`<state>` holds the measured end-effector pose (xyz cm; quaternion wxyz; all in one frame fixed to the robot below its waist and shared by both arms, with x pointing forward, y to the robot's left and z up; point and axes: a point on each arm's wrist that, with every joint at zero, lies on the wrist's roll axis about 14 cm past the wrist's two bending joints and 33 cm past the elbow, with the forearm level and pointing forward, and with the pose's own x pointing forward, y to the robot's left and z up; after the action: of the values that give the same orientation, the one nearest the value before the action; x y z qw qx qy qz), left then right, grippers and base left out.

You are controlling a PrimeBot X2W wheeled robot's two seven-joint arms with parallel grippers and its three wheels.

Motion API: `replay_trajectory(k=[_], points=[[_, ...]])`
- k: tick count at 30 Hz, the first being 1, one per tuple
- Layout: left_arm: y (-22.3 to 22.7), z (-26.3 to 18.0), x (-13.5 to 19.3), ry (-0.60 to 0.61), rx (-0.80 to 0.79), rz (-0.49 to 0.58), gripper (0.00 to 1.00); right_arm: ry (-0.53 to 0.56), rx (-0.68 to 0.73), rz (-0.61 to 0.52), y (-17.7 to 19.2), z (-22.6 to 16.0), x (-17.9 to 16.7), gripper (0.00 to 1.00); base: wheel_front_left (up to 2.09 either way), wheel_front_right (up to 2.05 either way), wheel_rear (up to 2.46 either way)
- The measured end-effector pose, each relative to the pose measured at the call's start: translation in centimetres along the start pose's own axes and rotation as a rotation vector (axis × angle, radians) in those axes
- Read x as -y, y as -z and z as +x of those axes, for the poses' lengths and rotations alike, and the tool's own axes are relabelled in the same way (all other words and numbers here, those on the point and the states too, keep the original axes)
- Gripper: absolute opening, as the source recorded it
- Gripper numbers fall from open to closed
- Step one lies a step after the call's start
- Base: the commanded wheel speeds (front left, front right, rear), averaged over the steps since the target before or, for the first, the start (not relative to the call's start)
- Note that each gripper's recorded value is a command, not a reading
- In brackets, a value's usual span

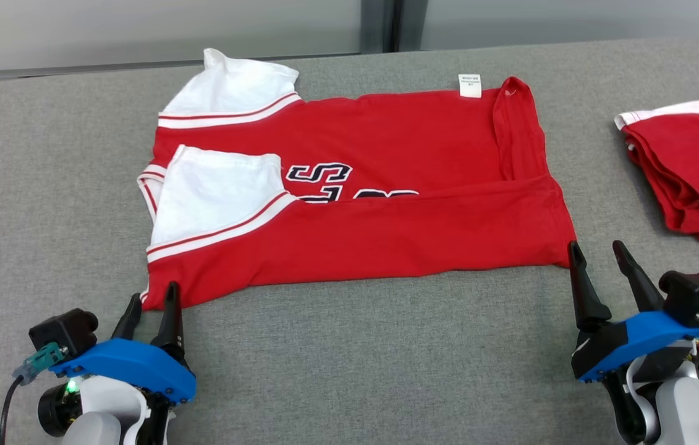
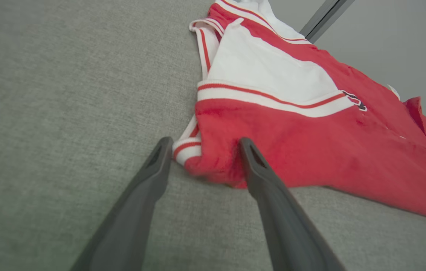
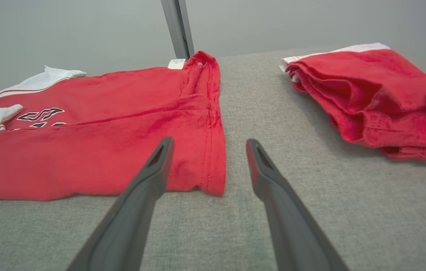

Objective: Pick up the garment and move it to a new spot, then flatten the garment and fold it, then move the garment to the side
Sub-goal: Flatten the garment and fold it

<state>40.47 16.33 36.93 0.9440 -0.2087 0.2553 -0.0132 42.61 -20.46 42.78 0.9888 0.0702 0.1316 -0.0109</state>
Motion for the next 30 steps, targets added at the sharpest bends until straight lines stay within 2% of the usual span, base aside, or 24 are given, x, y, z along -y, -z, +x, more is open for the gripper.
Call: replay_trajectory(k=[1,2,3,6,15,16,17,18,22,30], points=[[0.0,0.2,0.1,0.001,0.002,-0.010,0.32,0.004,-0.007,0.003,0.2,0.1,0.1,1.00,0.00,0.00,0.00],[-0.1,0.4,0.1,0.004,0.011,-0.013,0.03,0.007,-0.015,0.004,0.4,0.3,0.2,1.00,0.00,0.00,0.00],[-0.4,0.5,0.1,0.004,0.026,-0.018,0.00,0.010,-0.021,0.006,0.6,0.4,0.3,1.00,0.00,0.00,0.00],[-1.3,0.8,0.3,0.009,0.079,-0.048,0.00,0.010,-0.050,0.029,1.5,1.0,0.3,1.00,0.00,0.00,0.00],[-2.7,0.3,0.4,0.026,0.151,-0.044,0.00,0.000,-0.158,0.099,4.6,2.5,-0.7,1.00,0.00,0.00,0.00],[-2.9,0.2,0.6,0.033,0.160,-0.043,0.00,-0.005,-0.166,0.112,4.8,2.7,-1.0,0.91,0.00,0.00,0.00],[-3.0,0.1,0.6,0.036,0.166,-0.042,0.00,-0.008,-0.169,0.134,4.9,2.9,-1.3,0.60,0.00,0.00,0.00],[-3.3,0.0,0.8,0.040,0.176,-0.041,0.00,-0.010,-0.174,0.153,5.0,3.0,-1.5,0.42,0.00,0.00,0.00],[-4.3,-0.5,1.5,0.066,0.214,-0.033,0.00,-0.012,-0.155,0.161,4.7,3.3,-1.8,0.00,0.00,0.00,0.00],[-6.4,-3.1,3.7,0.144,0.291,0.006,0.00,-0.013,-0.022,0.151,1.4,2.7,-1.7,0.00,0.00,0.00,0.00]])
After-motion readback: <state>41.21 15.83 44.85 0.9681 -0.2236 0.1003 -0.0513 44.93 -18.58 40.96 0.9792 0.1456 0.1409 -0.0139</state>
